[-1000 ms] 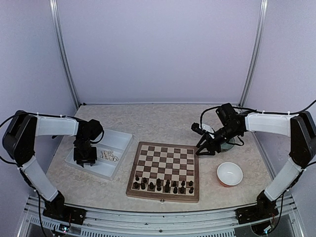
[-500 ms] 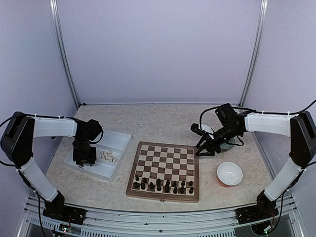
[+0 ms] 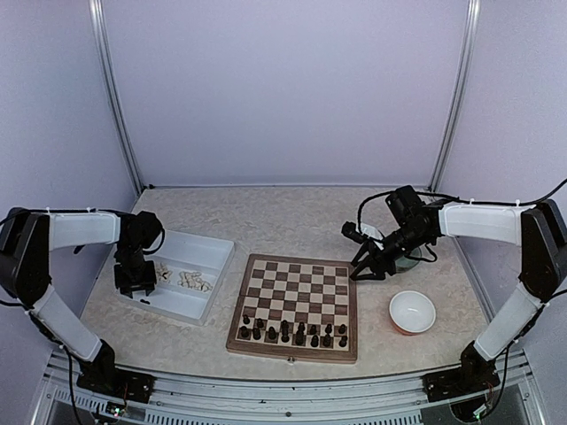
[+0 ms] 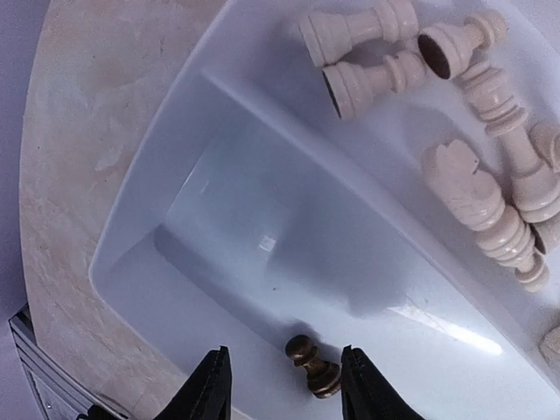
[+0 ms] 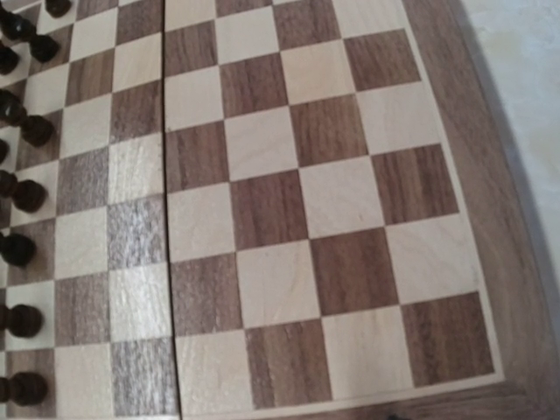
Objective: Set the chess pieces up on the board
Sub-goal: Pick up the pawn from the storage box.
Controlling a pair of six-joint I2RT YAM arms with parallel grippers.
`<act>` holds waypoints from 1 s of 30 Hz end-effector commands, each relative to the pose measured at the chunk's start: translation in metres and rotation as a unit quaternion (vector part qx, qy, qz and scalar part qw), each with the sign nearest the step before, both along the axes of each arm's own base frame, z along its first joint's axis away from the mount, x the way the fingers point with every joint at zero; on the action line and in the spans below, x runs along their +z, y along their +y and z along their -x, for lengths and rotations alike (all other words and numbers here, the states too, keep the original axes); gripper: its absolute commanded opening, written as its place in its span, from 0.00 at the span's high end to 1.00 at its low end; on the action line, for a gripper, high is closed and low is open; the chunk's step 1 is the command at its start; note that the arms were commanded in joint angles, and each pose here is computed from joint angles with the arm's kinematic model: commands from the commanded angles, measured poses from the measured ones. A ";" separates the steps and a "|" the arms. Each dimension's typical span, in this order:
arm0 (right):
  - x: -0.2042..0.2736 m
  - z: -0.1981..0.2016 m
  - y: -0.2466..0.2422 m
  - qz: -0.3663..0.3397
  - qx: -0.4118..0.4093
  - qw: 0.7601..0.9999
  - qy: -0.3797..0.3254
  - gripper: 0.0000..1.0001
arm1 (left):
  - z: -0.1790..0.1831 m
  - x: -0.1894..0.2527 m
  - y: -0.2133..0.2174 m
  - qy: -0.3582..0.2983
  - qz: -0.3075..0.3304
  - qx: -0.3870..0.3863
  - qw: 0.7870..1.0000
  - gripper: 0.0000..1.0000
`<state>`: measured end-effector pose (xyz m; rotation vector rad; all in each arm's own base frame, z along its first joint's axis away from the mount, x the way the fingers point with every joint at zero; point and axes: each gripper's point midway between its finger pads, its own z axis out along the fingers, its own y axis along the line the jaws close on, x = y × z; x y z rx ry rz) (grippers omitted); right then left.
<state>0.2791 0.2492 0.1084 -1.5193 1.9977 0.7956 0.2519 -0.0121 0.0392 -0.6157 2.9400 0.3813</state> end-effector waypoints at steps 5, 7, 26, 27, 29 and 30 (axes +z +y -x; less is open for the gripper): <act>0.003 0.002 0.007 0.001 0.012 1.000 -0.003 0.49 | 0.029 -0.028 -0.008 0.060 0.050 -0.001 0.997 0.59; 0.002 0.003 0.007 0.002 0.013 1.000 -0.003 0.49 | 0.037 -0.033 -0.010 0.080 0.054 -0.002 0.995 0.61; -0.001 0.007 0.011 0.011 0.020 1.000 -0.005 0.49 | 0.013 0.000 -0.092 0.040 0.126 -0.082 0.988 0.98; -0.001 0.006 0.011 0.012 0.020 1.000 -0.006 0.49 | 0.007 0.005 -0.096 0.029 0.129 -0.089 0.987 0.99; -0.002 0.006 0.011 0.013 0.019 1.000 -0.007 0.49 | -0.005 0.014 -0.103 0.009 0.134 -0.097 0.986 1.00; -0.002 0.006 0.011 0.013 0.019 1.000 -0.007 0.49 | -0.010 0.017 -0.106 0.003 0.136 -0.101 0.986 1.00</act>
